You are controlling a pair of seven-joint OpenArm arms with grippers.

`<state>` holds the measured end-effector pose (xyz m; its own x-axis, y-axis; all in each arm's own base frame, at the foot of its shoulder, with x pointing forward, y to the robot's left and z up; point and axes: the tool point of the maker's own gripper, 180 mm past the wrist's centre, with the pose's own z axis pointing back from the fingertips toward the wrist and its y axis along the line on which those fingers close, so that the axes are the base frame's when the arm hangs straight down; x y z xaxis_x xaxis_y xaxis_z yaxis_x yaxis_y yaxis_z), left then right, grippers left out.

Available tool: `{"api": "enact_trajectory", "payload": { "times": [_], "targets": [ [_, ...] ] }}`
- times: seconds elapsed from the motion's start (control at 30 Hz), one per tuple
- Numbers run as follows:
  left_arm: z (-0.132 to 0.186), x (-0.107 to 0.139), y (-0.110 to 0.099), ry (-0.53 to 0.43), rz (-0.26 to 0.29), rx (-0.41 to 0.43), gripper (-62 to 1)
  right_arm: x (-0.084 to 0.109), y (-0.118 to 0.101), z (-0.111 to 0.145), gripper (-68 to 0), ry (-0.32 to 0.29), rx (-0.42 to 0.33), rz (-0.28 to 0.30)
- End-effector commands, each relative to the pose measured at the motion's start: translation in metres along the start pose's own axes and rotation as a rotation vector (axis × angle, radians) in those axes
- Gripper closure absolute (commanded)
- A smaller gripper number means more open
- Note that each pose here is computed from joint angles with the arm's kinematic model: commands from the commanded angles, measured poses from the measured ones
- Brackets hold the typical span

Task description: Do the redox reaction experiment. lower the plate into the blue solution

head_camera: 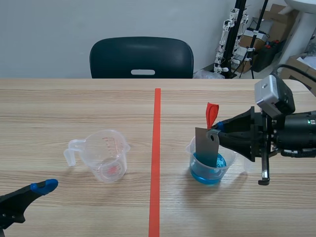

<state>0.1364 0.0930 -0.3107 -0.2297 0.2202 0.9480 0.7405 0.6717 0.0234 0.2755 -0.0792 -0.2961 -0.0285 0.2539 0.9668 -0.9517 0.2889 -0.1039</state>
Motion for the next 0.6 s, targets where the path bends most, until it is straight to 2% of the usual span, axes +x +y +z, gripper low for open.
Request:
{"api": "enact_trajectory", "payload": {
  "times": [0.0, 0.17, 0.3, 0.57],
  "targets": [
    [0.000, 0.010, -0.001, -0.054, 0.004, 0.006, -62.3, 0.001, -0.008, 0.003, -0.6, -0.001, -0.021, 0.015],
    [0.000, 0.010, -0.001, -0.054, 0.004, 0.006, -62.3, 0.001, -0.008, 0.004, -0.6, -0.014, -0.018, 0.016],
    [0.000, 0.010, -0.001, -0.053, 0.004, 0.007, -62.3, 0.014, -0.007, 0.009, -0.6, -0.072, -0.006, 0.019],
    [0.000, 0.010, -0.001, -0.053, 0.004, 0.007, -62.3, 0.019, -0.007, 0.011, -0.6, -0.081, 0.002, 0.032]
  ]
}}
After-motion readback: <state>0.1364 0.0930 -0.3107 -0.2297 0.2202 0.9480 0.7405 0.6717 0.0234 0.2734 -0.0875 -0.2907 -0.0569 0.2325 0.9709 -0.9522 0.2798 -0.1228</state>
